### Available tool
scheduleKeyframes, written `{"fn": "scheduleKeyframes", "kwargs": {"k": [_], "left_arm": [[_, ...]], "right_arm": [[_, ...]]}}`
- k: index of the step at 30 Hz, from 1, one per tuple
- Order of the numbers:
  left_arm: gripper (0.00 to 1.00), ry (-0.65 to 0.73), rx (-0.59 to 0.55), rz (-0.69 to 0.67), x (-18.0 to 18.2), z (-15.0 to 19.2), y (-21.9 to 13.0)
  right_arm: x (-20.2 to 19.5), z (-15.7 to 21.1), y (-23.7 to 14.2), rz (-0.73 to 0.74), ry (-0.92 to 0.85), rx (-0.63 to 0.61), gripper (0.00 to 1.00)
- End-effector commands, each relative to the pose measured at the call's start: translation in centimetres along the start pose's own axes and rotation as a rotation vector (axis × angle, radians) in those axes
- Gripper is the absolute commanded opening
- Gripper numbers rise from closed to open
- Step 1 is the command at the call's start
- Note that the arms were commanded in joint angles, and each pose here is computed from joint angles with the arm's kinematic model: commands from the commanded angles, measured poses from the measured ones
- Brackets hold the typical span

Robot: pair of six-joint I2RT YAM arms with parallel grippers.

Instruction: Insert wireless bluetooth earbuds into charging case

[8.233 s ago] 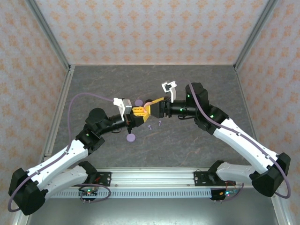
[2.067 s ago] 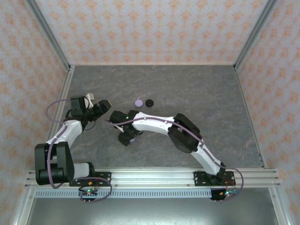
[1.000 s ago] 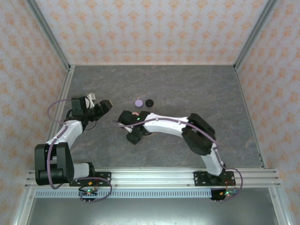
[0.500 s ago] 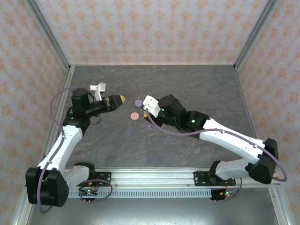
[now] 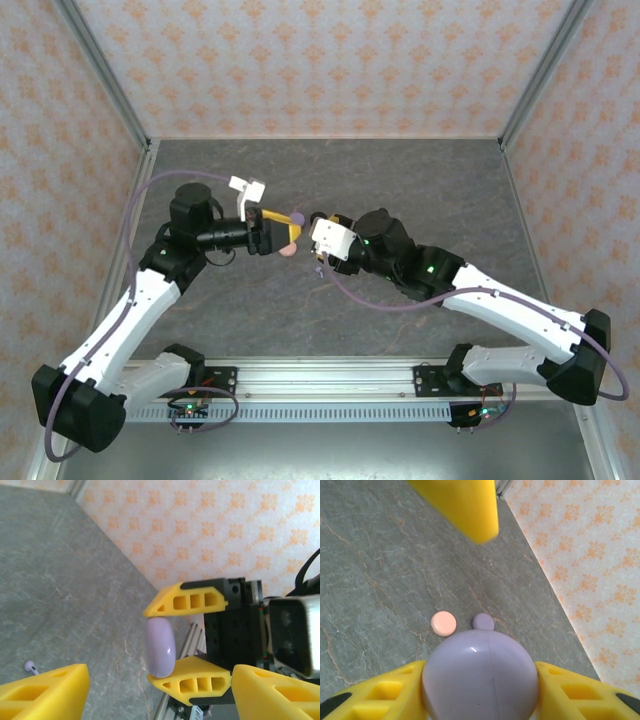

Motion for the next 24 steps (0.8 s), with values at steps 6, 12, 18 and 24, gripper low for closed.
{"fn": "scheduleKeyframes", "kwargs": {"k": [6,12,18,24], "left_arm": [[0.75,0.043,0.094,0.059,-1.6,1.2,2.3],[0.7,0.048,0.137,0.073,-1.8,2.1,3.4],[0.5,0.035,0.15,0.062,-1.3,2.1,4.0],[0.45,0.024,0.134,0.056,-0.9,1.8,4.4]], "right_arm": [[-0.6,-1.6,-0.7,0.017,-0.018,-0.073,0.49],[-0.7,-1.9,-0.8,0.019,-0.015,-0.087,0.49],[-0.5,-2.0,-0.7,0.005,-0.014,-0.094,0.5],[-0.1,-1.7,-0.4,-0.008,-0.021,-0.086,0.5]]}}
Point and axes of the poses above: each hand's point on the last joint's axis, 136 mm out from that joint toward the fingers, its own y axis out along the fingers, its own x axis along the line the jaws close on, z = x × y, the point moved 1 cm from there along -y, back along the fingers, and after that the axes turned 2 degrees about -y, right-handed, at the moved point
